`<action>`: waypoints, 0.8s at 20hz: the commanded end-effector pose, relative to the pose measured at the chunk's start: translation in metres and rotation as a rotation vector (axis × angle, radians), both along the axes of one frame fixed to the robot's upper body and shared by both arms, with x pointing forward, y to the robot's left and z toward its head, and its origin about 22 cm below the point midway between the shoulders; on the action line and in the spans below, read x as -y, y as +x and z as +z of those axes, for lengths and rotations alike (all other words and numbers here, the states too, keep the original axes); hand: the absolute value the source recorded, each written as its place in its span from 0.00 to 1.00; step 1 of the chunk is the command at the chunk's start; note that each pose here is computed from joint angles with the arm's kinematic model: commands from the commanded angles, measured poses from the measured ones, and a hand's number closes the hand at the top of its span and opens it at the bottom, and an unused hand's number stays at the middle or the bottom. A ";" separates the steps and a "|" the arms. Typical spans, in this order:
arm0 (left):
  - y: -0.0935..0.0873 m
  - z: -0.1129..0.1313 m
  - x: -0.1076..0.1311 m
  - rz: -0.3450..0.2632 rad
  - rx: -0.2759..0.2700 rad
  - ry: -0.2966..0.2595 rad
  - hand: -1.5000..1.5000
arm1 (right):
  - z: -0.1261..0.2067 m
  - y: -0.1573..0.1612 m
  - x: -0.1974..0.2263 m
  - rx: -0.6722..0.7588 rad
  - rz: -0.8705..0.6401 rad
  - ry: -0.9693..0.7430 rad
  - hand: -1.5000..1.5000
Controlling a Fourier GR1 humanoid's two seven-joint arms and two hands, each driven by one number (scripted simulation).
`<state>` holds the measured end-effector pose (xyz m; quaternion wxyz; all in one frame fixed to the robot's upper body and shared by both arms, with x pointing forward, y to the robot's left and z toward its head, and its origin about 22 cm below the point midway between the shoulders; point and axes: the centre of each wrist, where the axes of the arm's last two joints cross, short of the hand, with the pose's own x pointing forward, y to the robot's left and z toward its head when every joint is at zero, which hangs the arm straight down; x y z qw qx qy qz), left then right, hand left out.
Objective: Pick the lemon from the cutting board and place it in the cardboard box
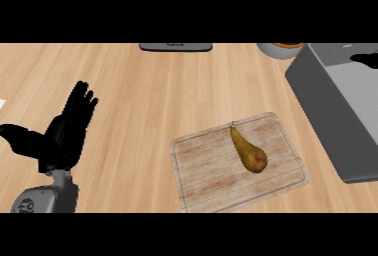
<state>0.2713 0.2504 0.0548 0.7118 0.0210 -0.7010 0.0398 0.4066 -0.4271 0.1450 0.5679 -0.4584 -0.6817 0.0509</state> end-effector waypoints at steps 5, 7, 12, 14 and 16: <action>0.002 0.010 -0.001 0.016 0.012 -0.012 0.50 | 0.003 -0.031 0.052 0.215 0.034 0.347 0.00; -0.014 0.006 0.013 0.022 0.008 -0.002 0.50 | -0.010 -0.038 0.058 0.227 0.016 0.361 0.00; 0.001 0.003 -0.013 0.042 0.016 0.010 0.50 | -0.031 -0.066 0.083 0.277 -0.022 0.365 0.00; -0.009 0.005 -0.011 0.011 -0.007 0.000 0.50 | -0.021 -0.076 0.097 0.308 -0.021 0.381 0.00; -0.008 0.005 -0.005 0.006 0.000 -0.003 0.50 | -0.026 -0.079 0.100 0.302 -0.019 0.366 0.00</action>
